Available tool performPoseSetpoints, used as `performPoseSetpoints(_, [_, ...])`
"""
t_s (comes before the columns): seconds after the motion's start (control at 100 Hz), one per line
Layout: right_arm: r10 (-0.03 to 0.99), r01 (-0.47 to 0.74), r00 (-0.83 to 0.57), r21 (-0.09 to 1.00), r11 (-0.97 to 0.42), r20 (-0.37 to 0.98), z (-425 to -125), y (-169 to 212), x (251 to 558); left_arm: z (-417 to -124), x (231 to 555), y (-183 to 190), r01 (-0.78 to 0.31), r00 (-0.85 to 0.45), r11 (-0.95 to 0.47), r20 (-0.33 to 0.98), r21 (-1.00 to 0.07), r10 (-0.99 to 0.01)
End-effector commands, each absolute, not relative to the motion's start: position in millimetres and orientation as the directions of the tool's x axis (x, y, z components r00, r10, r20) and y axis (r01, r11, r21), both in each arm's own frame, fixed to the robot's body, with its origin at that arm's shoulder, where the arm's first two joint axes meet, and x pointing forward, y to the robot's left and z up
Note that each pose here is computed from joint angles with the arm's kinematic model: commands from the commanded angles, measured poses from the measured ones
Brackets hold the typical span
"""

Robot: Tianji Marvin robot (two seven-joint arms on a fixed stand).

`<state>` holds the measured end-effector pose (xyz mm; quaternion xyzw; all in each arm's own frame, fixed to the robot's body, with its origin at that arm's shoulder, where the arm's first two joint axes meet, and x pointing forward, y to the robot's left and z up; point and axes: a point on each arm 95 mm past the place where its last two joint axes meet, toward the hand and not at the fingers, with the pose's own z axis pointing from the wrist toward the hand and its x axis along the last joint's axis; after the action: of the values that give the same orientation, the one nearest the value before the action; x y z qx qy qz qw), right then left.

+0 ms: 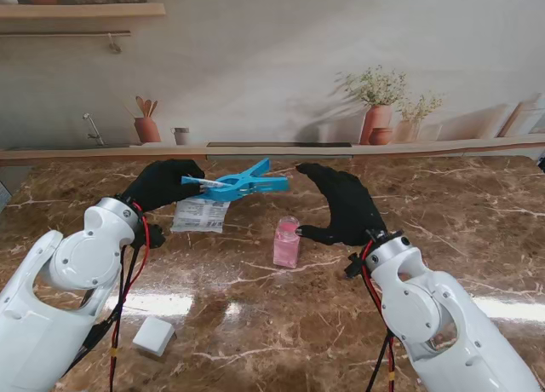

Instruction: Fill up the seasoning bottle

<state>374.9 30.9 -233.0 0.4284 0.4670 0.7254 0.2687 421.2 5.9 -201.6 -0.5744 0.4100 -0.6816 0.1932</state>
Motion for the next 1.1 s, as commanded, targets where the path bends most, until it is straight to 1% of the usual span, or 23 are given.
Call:
performPoseSetpoints(0.0, [0.778,-0.008,-0.521,0.909,-0.416,0.352,-212.1,36.8,369.0,-190.5,417.3,-1.2,-0.198,-0.306,-0.584,0.616,-0.787,-0.726])
performPoseSetpoints(0.09, [0.79,-0.039,-0.546,0.934,-0.354,0.277,-191.2,42.9,362.1,-184.2,412.5,-9.4,-0.205,-0.334,-0.586,0.618,-0.784,-0.712])
performPoseSetpoints(0.23, [0.804,-0.04,-0.567,0.968,-0.246,0.181,-168.5,49.4,354.1,-178.4,405.8,-24.0,-0.219,-0.374,-0.579,0.616,-0.785,-0.693])
performPoseSetpoints(0.32, [0.809,-0.003,-0.568,0.982,-0.188,0.153,-162.2,52.7,351.6,-176.5,402.0,-33.9,-0.231,-0.397,-0.579,0.619,-0.782,-0.678])
performPoseSetpoints(0.44, [0.818,0.056,-0.557,0.989,-0.138,0.145,-162.1,56.3,353.6,-175.3,396.7,-48.0,-0.253,-0.427,-0.582,0.629,-0.773,-0.65])
performPoseSetpoints(0.75, [0.83,0.158,-0.512,0.974,-0.16,0.22,-170.3,60.8,357.3,-169.0,381.2,-83.5,-0.284,-0.508,-0.596,0.645,-0.751,-0.571])
performPoseSetpoints(0.87, [0.83,0.187,-0.494,0.964,-0.187,0.257,-170.2,59.6,357.9,-166.8,376.2,-95.6,-0.285,-0.531,-0.598,0.642,-0.749,-0.552])
performPoseSetpoints(1.09, [0.84,0.221,-0.469,0.957,-0.186,0.271,-173.2,57.4,359.2,-165.7,371.3,-109.7,-0.295,-0.551,-0.598,0.644,-0.745,-0.531])
